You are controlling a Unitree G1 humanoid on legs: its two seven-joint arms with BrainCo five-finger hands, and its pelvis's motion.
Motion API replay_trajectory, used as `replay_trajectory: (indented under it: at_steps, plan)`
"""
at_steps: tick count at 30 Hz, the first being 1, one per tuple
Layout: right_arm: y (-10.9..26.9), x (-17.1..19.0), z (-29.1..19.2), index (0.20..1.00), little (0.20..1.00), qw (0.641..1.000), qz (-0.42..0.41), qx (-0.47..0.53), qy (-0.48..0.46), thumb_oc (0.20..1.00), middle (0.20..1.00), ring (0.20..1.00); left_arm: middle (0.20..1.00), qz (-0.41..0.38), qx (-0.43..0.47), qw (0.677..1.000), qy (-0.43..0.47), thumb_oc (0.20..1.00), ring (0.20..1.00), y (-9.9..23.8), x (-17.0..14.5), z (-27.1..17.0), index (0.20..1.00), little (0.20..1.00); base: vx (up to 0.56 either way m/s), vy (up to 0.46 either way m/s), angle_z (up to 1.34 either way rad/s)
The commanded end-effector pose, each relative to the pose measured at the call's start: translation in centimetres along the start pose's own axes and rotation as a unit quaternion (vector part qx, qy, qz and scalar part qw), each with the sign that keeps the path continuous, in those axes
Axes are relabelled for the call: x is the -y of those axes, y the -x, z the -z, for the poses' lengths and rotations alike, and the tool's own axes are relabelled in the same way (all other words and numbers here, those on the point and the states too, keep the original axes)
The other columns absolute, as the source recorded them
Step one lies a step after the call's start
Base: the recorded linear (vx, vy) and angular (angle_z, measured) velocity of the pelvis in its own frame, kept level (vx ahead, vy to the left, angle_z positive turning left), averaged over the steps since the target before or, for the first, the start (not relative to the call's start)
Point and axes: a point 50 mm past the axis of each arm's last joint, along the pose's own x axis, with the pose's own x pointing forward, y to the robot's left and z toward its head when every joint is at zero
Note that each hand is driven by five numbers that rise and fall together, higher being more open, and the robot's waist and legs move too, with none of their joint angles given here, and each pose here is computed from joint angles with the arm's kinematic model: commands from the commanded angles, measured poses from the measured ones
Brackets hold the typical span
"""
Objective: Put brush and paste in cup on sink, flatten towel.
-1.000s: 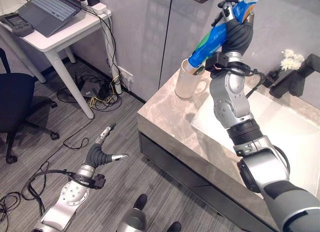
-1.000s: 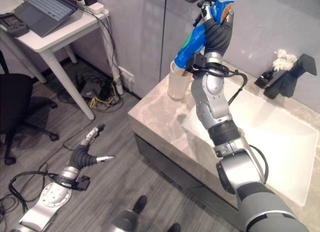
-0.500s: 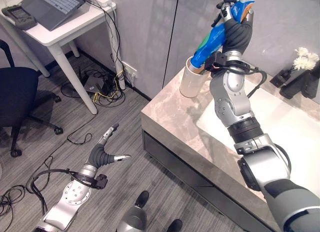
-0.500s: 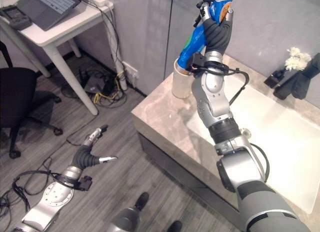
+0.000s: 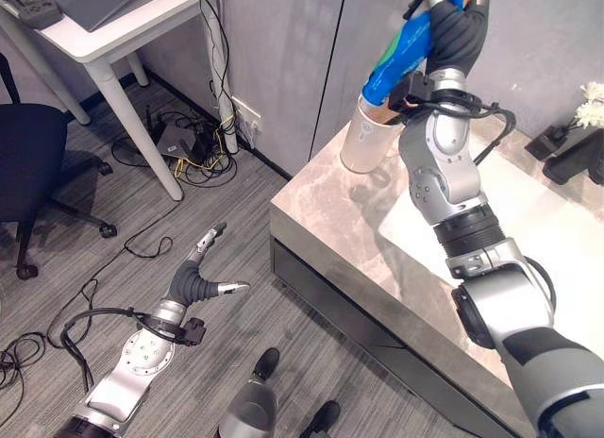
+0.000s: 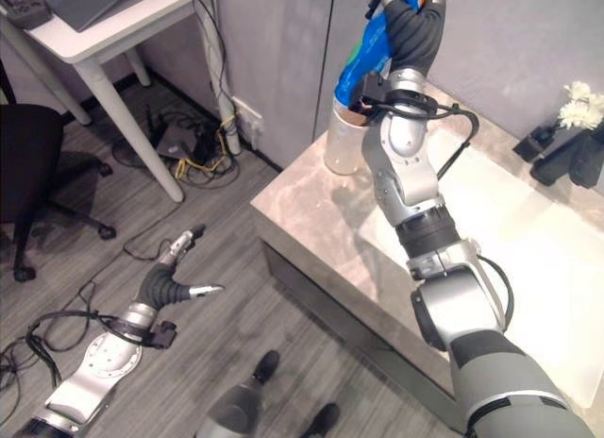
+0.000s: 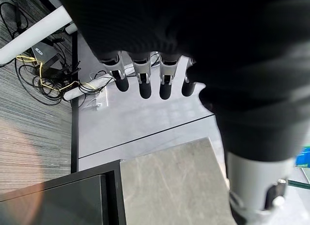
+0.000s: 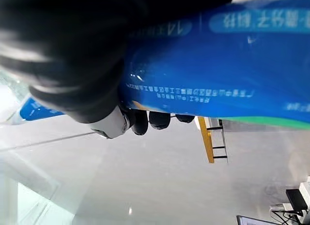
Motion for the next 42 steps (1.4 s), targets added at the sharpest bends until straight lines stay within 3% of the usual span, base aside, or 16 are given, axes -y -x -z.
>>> replay_trajectory:
  at_steps: [1,42]
  plan:
    - [-1.6,-1.2,-4.2,0.2,0.2,0.994,-0.042,0.094,0.022,0.2,0.2,0.2,1.0,0.003,0.02,1.0,0.004,1.0,1.0,0.5,-0.5,-0.7,1.0,1.0,0.0,0.0,0.0]
    - [0.0,-1.4,-1.2,0.2,0.2,0.991,-0.072,0.059,0.098,0.2,0.2,0.2,1.0,-0.001,0.02,1.0,0.005,1.0,1.0,0.4,-0.5,-0.5,1.0,1.0,0.0,0.0,0.0]
